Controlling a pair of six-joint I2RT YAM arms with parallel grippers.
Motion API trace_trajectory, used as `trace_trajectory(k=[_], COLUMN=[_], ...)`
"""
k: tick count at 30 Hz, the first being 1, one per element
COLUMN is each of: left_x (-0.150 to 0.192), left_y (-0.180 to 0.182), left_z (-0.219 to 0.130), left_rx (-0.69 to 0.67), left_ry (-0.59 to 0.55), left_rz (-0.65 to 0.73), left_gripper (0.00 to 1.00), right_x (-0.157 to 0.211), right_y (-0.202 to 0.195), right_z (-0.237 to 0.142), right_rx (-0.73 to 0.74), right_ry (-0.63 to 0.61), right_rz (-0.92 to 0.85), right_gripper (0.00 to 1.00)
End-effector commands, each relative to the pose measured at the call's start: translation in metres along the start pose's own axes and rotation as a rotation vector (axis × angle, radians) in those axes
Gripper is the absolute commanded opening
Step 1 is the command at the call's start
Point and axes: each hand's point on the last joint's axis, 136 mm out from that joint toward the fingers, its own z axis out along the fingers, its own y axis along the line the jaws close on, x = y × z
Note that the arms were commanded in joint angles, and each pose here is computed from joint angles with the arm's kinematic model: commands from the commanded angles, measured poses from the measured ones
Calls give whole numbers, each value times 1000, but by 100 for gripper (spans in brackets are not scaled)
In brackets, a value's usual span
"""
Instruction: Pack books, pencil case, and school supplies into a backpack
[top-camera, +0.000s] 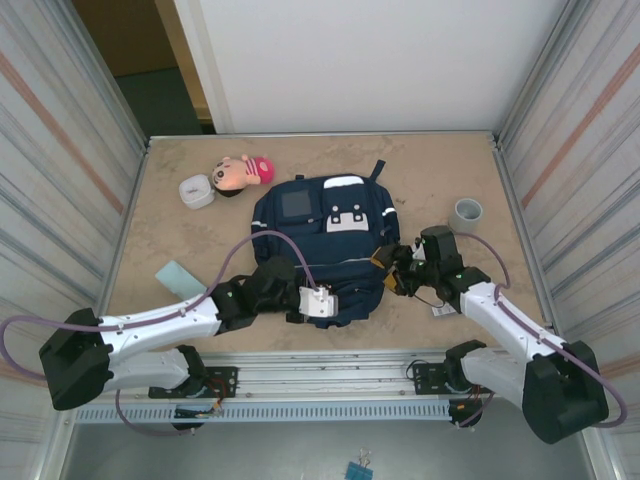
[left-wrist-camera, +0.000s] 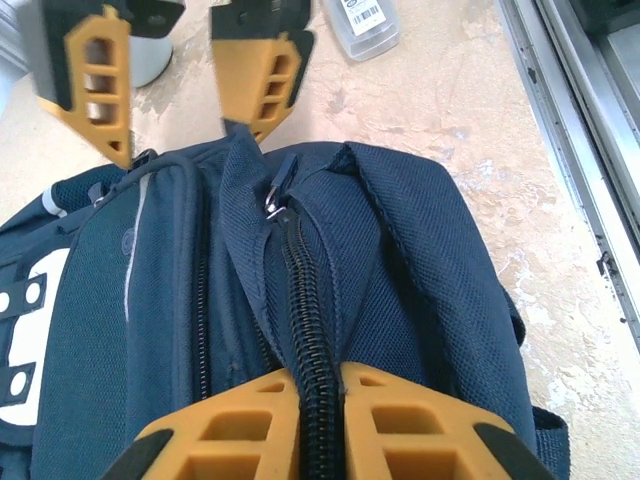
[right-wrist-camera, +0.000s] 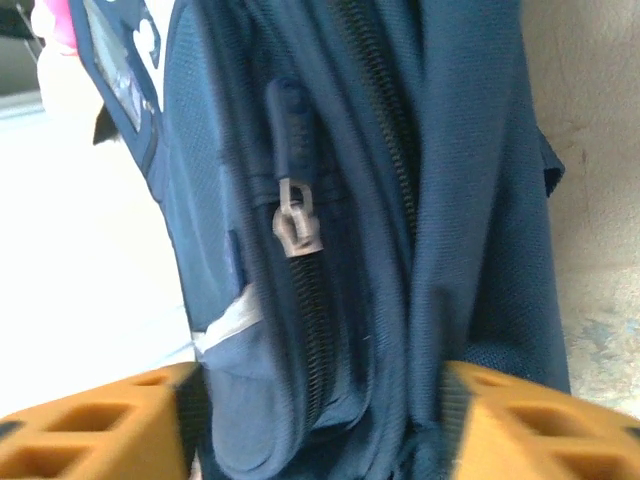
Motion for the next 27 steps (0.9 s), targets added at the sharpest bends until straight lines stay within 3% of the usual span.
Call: trace_trajectory(k=[1, 2, 3, 5, 16, 20, 24, 26, 27], left_x=[-24, -21, -19, -12, -13, -17, 1, 14, 19], left_y=[9, 4, 1, -4, 40, 58, 69, 74, 75], left_z=[-6, -5, -5, -5, -10, -3, 10, 17, 20], left_rx=[-26, 3, 29, 53, -182, -292, -353, -397, -410], left_ry=[-79, -61, -42, -6, 29, 34, 132, 194, 214], left_rz=[32, 19, 6, -32, -287, -315, -338, -349, -353], left_gripper=[21, 26, 32, 42, 77, 82, 83, 73, 60], right_x=[-8, -9, -8, -5, 15, 21, 26, 29, 30], right_y=[42, 55, 65, 84, 136, 145, 154, 158, 159], right_z=[-3, -8, -12, -23, -46, -47, -52, -56, -57], right_rx=[-138, -175, -192, -218, -315, -319, -332, -342, -341], right_ry=[-48, -57, -61, -64, -27, -10, -7, -4, -1], right_rz=[-56, -94, -127, -204, -317, -327, -357, -387, -392], right_gripper=[32, 18, 10, 0, 0, 0, 0, 0, 0])
